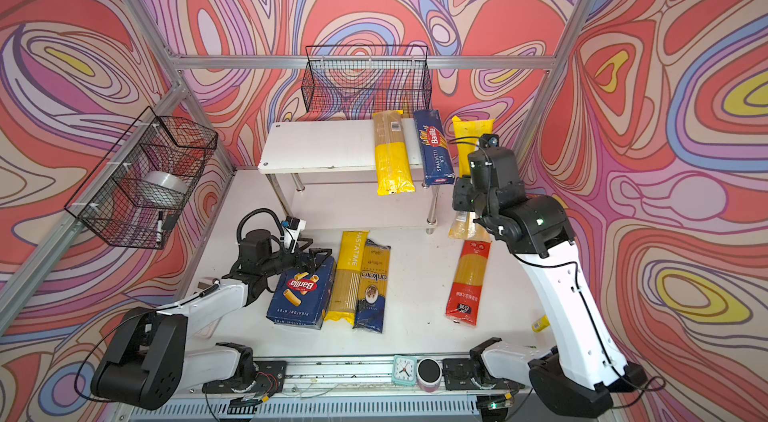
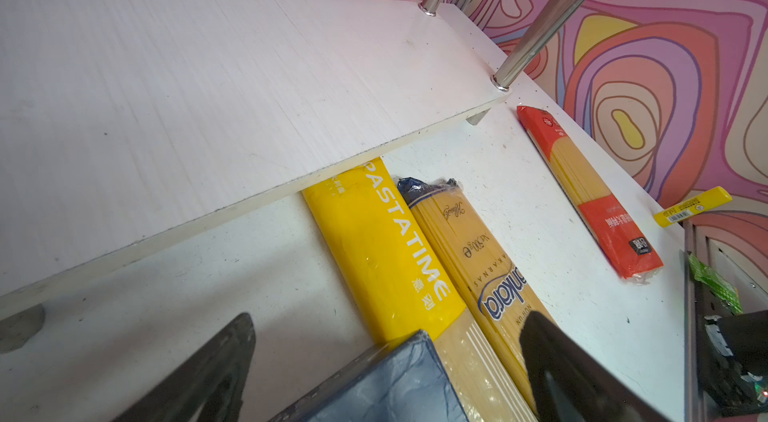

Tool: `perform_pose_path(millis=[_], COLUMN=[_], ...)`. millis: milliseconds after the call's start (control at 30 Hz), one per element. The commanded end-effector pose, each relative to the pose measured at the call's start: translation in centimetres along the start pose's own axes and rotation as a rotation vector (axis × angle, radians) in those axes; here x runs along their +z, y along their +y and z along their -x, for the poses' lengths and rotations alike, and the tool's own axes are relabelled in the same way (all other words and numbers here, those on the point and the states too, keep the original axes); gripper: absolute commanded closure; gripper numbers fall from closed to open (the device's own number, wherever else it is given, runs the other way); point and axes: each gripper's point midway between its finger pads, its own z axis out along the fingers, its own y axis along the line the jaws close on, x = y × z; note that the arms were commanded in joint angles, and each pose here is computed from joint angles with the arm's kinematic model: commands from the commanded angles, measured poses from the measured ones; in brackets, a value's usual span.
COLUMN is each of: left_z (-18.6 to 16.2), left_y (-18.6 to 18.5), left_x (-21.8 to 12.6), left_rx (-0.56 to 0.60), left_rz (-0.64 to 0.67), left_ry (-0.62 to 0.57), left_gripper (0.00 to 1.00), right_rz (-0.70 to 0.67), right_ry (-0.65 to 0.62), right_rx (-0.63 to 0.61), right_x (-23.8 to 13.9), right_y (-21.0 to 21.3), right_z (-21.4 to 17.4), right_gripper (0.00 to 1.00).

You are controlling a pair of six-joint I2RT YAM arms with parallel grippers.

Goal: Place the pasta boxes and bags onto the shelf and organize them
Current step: 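Carry the upright bag toward the shelf beside the blue Barilla box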

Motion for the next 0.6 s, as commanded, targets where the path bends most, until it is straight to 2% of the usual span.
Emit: perform_pose_path(millis=[0, 300, 567], left_z=[0.9, 1.0, 1.0], left_y=[-0.5, -0.4, -0.4], left_x=[-0.1, 0.0, -0.1], left_rx=[0.026, 0.027, 0.028], left_rz=[-0.008, -0.008, -0.007], left_ry=[-0.015, -0.015, -0.017], left_gripper=[0.0, 0.0, 0.0], right_rz=[0.081, 0.208, 0.487], right_ry=[-0.122, -0.174, -0.159], right_rx=[-0.005, -0.021, -0.036], right_x=[-1.5, -3.5, -2.7], right_y=[1.6, 3.8, 10.0], right_z=[4.4, 7.4, 8.1], right_gripper=[1.0, 1.0, 1.0])
